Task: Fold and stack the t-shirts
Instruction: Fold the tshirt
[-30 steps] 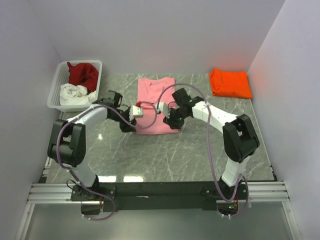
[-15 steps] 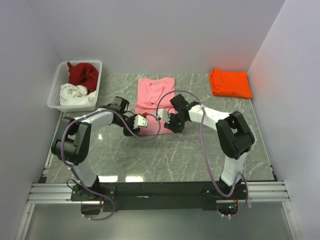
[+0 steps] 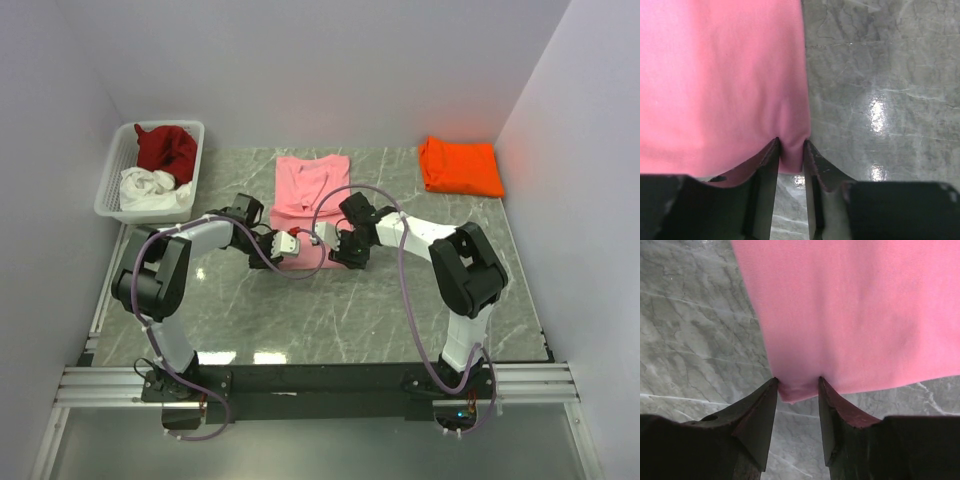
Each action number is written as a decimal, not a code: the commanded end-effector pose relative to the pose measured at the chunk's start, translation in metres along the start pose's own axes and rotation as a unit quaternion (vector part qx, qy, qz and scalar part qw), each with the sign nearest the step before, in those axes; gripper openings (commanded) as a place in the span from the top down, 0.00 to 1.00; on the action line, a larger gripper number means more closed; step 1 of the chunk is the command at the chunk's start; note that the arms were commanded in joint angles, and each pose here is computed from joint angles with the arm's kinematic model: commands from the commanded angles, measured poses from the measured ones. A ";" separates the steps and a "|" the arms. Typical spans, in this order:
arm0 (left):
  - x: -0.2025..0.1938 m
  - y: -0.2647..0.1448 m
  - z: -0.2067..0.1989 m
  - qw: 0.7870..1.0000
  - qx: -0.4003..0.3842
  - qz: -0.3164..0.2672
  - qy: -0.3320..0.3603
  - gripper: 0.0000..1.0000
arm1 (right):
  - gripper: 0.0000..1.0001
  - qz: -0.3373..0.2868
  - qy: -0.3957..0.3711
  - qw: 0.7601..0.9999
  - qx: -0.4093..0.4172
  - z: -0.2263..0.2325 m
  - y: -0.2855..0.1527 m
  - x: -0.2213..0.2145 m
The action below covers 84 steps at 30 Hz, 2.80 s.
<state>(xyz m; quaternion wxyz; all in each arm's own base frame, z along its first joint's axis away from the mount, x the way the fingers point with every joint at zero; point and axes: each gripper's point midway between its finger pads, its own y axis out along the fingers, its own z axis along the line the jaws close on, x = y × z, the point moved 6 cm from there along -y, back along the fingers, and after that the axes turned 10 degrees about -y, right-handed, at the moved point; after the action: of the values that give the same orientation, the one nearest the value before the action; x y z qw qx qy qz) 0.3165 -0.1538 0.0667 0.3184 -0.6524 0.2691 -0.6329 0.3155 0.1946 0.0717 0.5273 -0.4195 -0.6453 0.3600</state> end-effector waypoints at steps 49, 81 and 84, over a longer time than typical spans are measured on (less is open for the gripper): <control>0.065 -0.086 0.012 0.998 0.043 -0.048 0.002 0.99 | 1.00 -0.084 0.046 0.994 -0.055 -0.029 -0.111 0.033; 0.099 -0.147 -0.018 0.994 -0.026 -0.091 -0.052 1.00 | 1.00 -0.101 0.037 0.994 0.014 -0.001 -0.159 0.052; 0.093 -0.141 -0.002 0.994 -0.032 -0.087 -0.058 1.00 | 1.00 -0.094 0.045 0.994 0.021 -0.016 -0.151 0.050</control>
<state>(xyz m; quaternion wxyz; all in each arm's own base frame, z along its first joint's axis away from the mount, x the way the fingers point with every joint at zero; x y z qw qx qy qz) 0.3030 -0.1309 0.2221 0.2778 -0.7296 0.2152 -0.5867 0.2888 0.1857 0.2223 0.6019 -0.3615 -0.6449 0.3019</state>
